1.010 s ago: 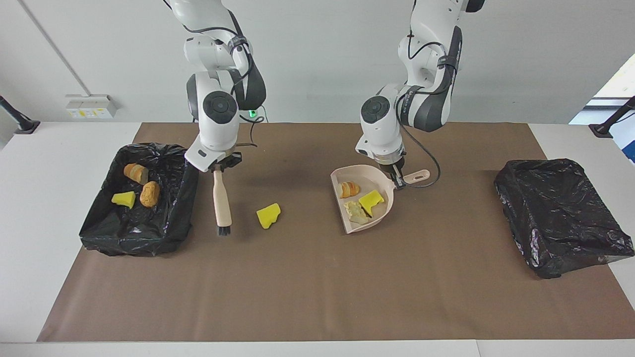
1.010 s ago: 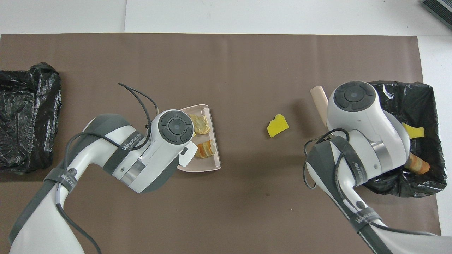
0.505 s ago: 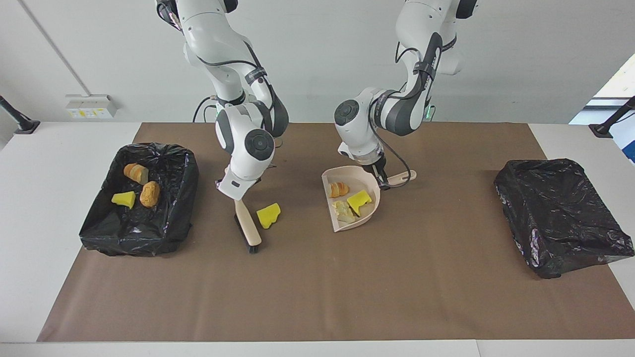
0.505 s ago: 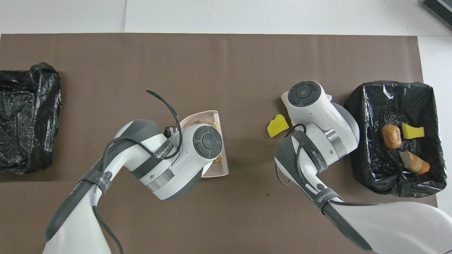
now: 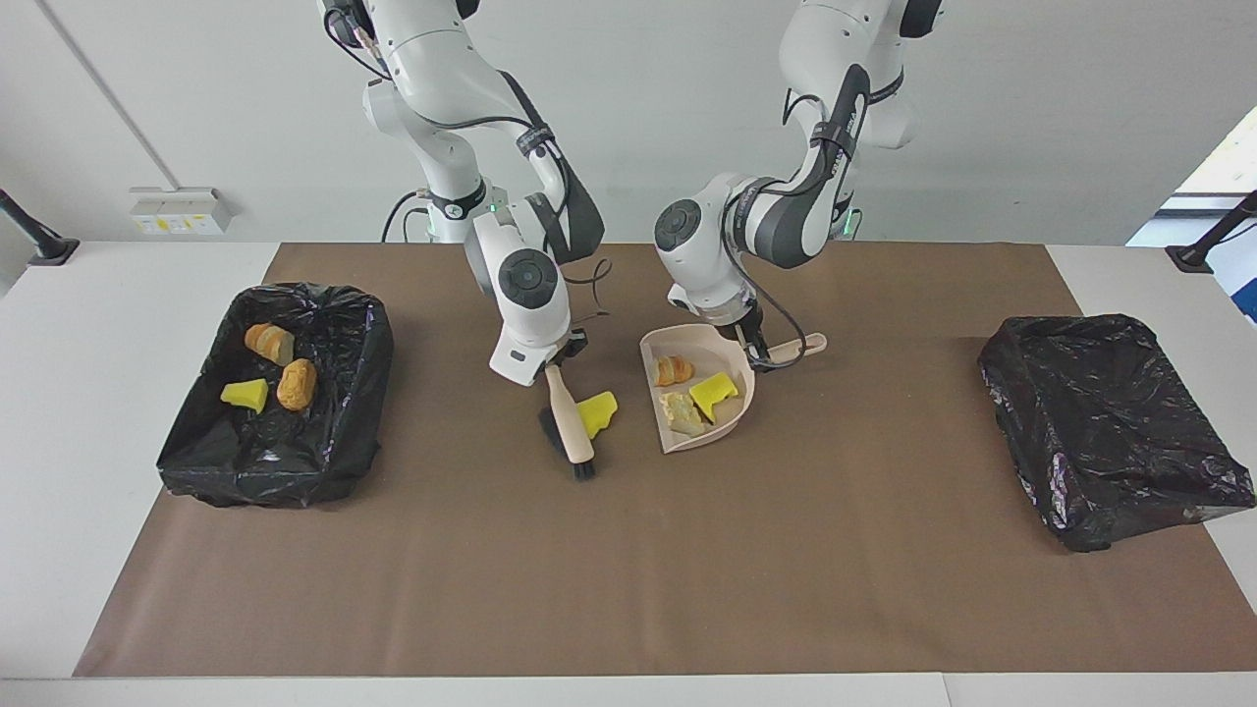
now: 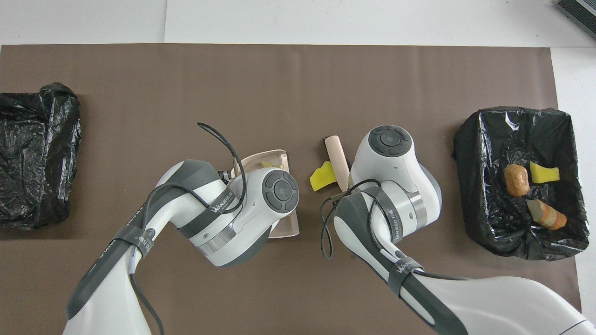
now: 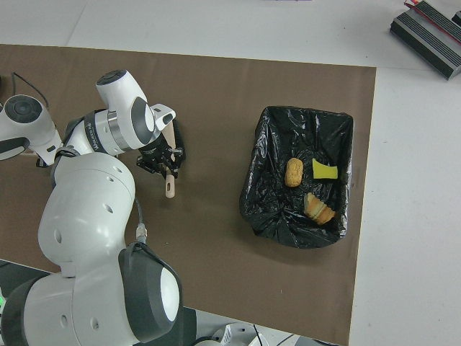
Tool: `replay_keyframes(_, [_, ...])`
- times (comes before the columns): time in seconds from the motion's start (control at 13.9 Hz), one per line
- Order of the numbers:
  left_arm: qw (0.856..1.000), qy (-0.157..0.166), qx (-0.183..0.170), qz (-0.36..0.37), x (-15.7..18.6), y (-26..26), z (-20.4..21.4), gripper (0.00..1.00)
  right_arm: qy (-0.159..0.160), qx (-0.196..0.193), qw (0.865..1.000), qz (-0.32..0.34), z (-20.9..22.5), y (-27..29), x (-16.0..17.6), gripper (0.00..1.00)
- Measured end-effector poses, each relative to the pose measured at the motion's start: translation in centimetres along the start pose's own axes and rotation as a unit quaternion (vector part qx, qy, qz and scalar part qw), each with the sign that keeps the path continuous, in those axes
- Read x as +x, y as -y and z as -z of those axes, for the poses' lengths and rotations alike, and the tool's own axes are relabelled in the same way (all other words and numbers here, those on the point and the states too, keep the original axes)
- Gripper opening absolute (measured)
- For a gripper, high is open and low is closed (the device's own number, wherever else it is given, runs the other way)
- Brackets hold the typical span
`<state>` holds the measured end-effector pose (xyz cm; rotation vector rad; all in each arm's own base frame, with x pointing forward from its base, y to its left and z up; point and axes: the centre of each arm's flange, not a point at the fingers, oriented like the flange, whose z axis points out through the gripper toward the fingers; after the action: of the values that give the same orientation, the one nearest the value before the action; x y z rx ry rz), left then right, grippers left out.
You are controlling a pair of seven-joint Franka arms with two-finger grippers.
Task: Sweep and dump trash in bin
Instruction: 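Sweep the yellow sponge into the dustpan with the right gripper, then carry the dustpan with the left gripper while the right gripper withdraws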
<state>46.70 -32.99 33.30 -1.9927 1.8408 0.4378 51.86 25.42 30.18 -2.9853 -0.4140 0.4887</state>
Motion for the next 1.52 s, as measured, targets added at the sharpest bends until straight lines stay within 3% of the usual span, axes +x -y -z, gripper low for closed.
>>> replay_keyframes(0.29, [1.0, 0.002, 0.002, -0.001, 0.1, -0.1, 0.0, 0.32, 0.02, 0.106, 0.994, -0.011, -0.2, 6.5, -1.9, 0.26])
replay_keyframes(0.43, [1.0, 0.003, 0.003, 0.0, 0.1, -0.2, 0.0, 0.32, 0.033, 0.14, 0.989, -0.022, -0.6, 9.1, -2.9, 0.26])
replay_keyframes(0.58, [1.0, 0.002, 0.003, 0.001, 0.1, -0.2, 0.0, 0.32, 0.036, 0.151, 0.988, -0.029, -0.5, 9.5, -3.1, 0.26])
replay_keyframes(0.87, [1.0, 0.001, 0.003, 0.001, 0.0, -0.2, -0.1, 0.32, 0.028, 0.156, 0.986, -0.043, 1.1, 8.4, -3.3, 0.26])
replay_keyframes(1.15, [1.0, -0.004, 0.003, -0.008, -0.6, 0.4, -0.5, 0.32, 0.047, 0.147, 0.984, -0.089, 9.0, 4.4, -7.7, 0.26])
replay_keyframes(1.37, [1.0, -0.01, 0.0, -0.02, -2.8, 2.2, -0.8, 0.32, 0.076, 0.106, 0.984, -0.123, 12.5, 0.0, -11.5, 0.26])
replay_keyframes(1.52, [0.999, -0.019, 0.002, -0.034, -6.3, 4.1, -0.2, 0.32, 0.082, 0.078, 0.982, -0.154, 12.1, 1.3, -12.1, 0.26])
